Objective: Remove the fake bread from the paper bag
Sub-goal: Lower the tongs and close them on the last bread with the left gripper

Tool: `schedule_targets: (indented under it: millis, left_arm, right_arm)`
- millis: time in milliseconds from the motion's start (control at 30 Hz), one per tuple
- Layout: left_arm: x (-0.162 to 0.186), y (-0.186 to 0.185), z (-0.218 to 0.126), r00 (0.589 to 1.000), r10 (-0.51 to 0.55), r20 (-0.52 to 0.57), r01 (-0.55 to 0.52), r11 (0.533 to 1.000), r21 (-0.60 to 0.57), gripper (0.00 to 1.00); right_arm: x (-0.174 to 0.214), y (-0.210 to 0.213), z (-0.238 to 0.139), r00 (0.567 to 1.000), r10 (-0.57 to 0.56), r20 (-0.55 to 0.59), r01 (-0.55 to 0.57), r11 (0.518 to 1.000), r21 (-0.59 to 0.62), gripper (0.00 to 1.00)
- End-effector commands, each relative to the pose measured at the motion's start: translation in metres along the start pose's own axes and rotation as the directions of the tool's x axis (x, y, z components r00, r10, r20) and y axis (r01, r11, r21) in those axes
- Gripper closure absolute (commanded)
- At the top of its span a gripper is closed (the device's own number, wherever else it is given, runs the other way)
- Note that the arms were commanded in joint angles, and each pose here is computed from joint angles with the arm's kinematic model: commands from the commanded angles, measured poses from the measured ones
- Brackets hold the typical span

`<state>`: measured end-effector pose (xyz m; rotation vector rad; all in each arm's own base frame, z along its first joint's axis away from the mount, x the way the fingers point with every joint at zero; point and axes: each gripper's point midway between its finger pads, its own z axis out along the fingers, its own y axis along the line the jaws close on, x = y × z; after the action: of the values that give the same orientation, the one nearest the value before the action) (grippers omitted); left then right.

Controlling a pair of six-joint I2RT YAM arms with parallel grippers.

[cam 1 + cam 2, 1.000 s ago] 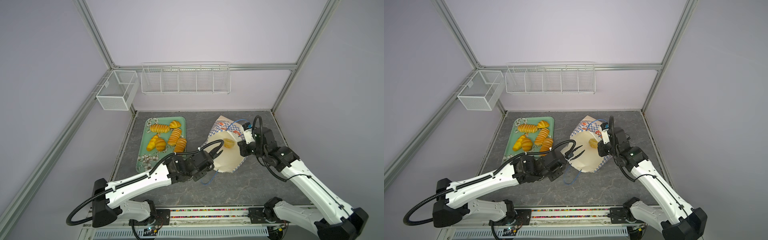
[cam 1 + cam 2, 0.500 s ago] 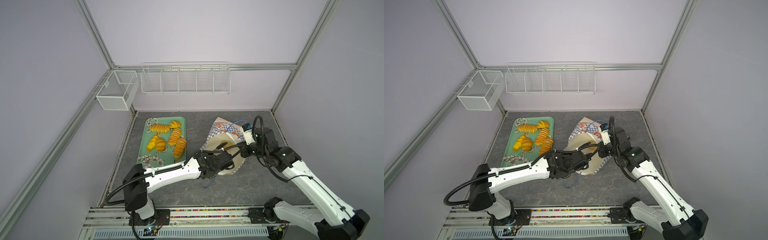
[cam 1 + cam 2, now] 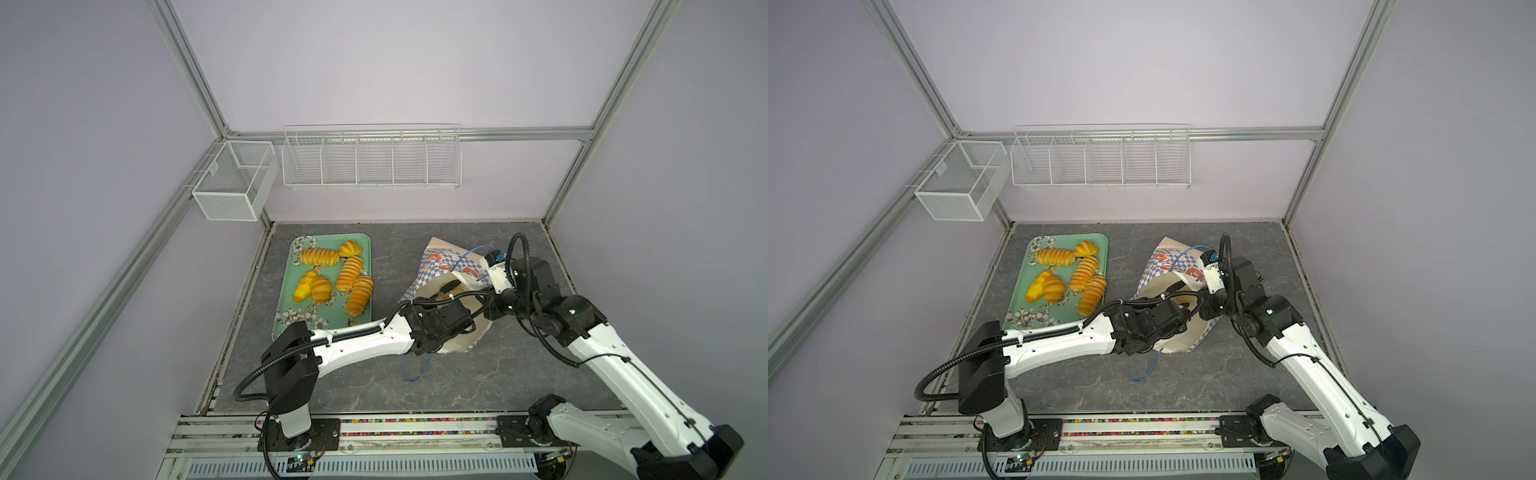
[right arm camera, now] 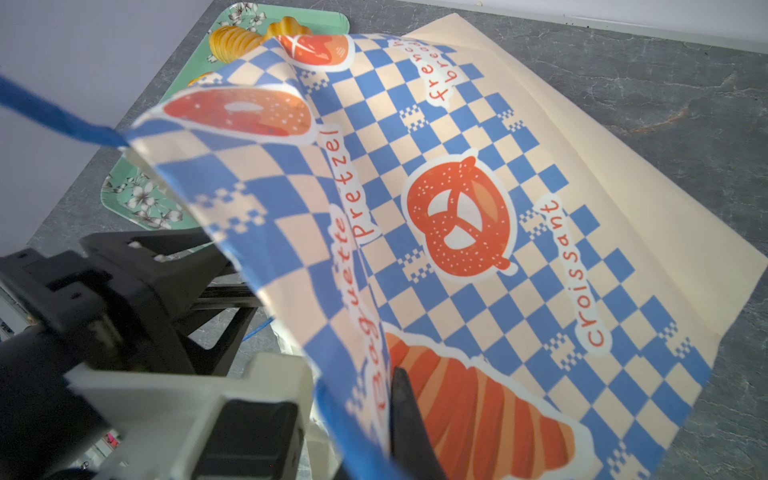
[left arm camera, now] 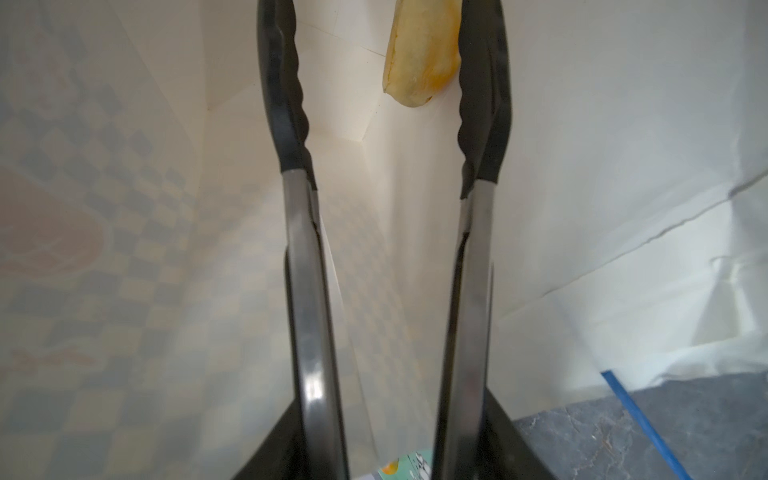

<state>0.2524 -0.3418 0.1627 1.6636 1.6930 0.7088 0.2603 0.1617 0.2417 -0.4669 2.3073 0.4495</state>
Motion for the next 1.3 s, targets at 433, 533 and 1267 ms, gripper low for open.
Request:
schedule_targets:
  millis: [433,533,1267]
  left_arm:
    - [0.009,-0.019,0.012,0.999,0.046,-0.008,-0.046,0.997,0.062,0.51]
    - [0.009,-0.016,0.017,0.998,0.051,-0.04,-0.05,0.998,0.033,0.5]
    - [-0.005,-0.016,0.025,0.998,0.043,-0.046,-0.041,0.998,0.045,0.66]
  right_arm:
    - [-0.017,0.015,-0.034,0.998,-0.014,0.064,0.018,0.998,-0.052,0.93]
    - [-0.017,0.02,-0.035,0.998,-0.011,0.067,0.016,0.997,-0.078,0.93]
    - [-0.012,0.024,-0.031,0.999,-0.029,0.037,0.033,0.995,-0.099,0.93]
